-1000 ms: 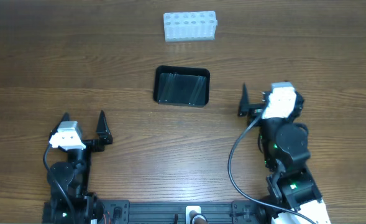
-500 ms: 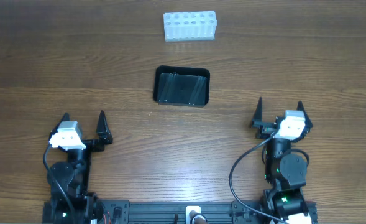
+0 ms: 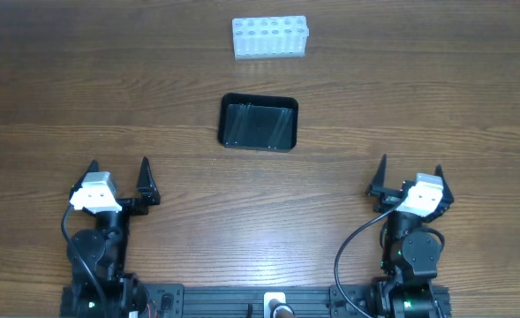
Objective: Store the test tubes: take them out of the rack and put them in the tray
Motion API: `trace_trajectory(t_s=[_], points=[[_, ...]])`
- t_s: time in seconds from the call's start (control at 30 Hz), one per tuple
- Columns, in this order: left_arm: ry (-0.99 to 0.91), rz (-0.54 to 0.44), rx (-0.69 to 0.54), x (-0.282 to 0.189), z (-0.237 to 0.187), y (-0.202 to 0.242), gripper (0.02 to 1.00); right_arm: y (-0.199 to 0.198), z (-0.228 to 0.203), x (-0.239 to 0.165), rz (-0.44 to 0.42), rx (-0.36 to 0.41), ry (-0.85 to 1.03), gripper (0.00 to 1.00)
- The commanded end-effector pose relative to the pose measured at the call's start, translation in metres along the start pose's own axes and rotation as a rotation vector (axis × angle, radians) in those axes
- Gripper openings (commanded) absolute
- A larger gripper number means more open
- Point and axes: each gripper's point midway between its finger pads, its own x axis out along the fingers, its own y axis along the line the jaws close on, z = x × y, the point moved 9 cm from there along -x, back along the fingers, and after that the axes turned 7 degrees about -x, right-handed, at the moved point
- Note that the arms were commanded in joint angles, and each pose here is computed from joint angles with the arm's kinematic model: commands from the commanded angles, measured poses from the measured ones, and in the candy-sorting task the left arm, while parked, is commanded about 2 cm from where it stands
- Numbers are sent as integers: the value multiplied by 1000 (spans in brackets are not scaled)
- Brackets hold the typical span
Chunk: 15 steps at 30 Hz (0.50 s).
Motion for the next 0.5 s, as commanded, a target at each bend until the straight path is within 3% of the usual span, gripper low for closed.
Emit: trace_trajectory(t_s=[0.03,0.5], points=[[4,-1,15,0,-2,0,996,-3,-2,-1,-24,1,4,991],[4,-1,15,0,-2,0,996,-8,-3,0,-49,3,10,991]])
